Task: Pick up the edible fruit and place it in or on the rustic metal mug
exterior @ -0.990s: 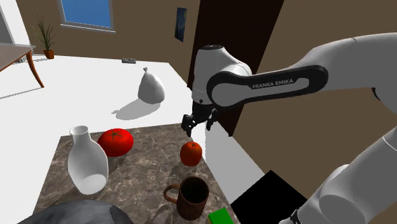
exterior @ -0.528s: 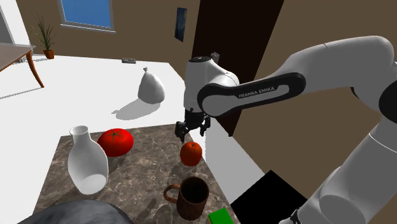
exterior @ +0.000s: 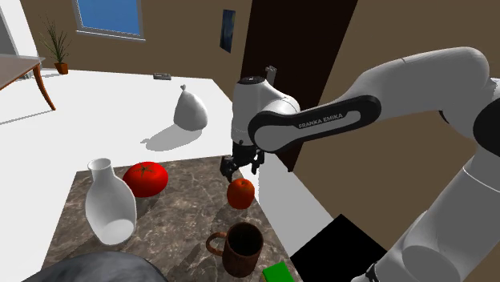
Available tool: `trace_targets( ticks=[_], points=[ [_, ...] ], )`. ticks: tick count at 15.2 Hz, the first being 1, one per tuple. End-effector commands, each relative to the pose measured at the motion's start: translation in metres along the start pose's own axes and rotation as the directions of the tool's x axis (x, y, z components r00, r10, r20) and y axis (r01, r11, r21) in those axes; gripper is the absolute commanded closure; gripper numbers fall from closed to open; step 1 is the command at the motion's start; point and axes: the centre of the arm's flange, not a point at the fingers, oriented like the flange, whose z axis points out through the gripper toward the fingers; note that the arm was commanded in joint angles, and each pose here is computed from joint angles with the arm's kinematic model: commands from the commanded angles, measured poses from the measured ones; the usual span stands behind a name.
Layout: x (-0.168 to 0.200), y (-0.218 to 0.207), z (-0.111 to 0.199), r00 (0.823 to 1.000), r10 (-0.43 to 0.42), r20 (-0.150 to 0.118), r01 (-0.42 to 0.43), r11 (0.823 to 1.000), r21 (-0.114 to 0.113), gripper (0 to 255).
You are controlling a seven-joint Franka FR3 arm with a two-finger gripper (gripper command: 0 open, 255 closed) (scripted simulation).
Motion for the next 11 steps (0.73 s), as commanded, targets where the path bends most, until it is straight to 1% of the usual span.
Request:
trace_targets(
  ticks=[1, 2, 11],
  points=[
    [0.0000, 0.0000, 0.0000, 1.000, 0.000, 0.000, 0.000, 1.000, 0.000, 0],
    [0.0000, 0.0000, 0.0000, 1.000, 0.000, 0.000, 0.000, 1.000, 0.000, 255],
    [0.0000, 0.0000, 0.0001, 1.000, 0.000, 0.000, 0.000, 1.000, 0.000, 255]
  ],
)
